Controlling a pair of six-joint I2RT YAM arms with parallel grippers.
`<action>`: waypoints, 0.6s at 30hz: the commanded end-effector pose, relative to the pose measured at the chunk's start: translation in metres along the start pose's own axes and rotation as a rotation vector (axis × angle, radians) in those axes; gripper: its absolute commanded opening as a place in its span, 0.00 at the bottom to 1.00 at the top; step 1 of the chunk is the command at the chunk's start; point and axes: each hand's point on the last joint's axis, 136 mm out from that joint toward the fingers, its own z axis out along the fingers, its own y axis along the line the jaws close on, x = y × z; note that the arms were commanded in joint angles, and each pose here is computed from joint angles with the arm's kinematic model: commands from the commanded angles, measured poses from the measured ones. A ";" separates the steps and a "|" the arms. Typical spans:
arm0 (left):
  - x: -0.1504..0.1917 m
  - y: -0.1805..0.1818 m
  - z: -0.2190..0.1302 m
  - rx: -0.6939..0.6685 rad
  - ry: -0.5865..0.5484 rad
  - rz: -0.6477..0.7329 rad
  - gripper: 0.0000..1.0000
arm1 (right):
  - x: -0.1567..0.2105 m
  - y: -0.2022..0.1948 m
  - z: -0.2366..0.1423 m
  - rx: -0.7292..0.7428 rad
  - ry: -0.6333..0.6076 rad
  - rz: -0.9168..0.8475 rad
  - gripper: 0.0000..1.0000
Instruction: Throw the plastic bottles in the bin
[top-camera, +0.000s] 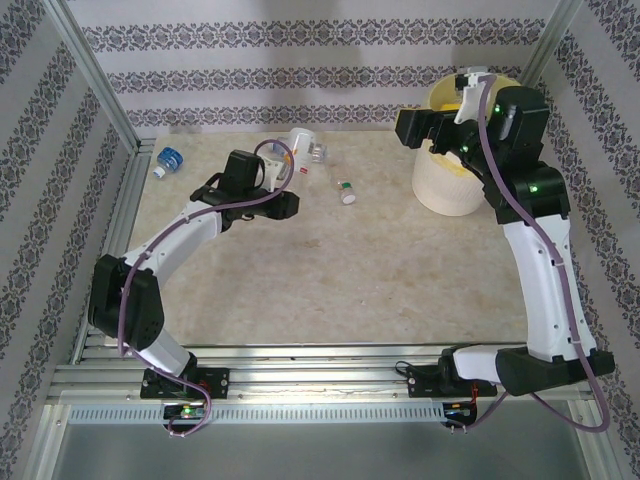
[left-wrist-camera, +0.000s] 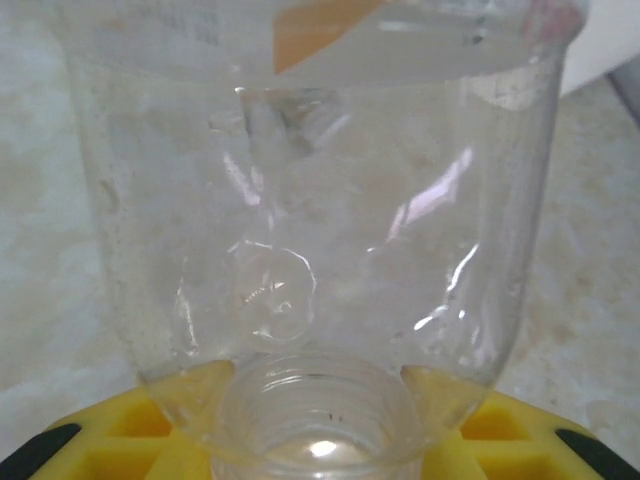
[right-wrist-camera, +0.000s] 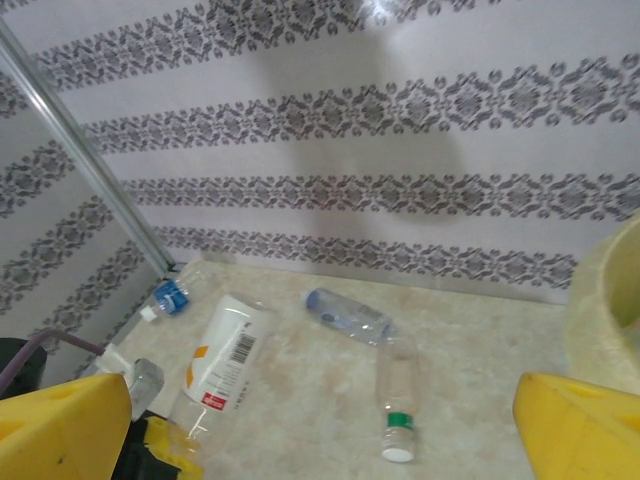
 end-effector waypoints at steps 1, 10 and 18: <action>-0.020 -0.044 -0.016 0.131 -0.093 0.145 0.29 | 0.013 0.016 0.012 -0.096 0.056 0.069 0.98; -0.035 -0.106 -0.037 0.279 -0.178 0.257 0.29 | 0.042 0.045 0.038 -0.237 0.171 0.159 0.98; -0.039 -0.136 -0.046 0.338 -0.205 0.305 0.28 | 0.063 0.068 0.057 -0.318 0.248 0.184 0.98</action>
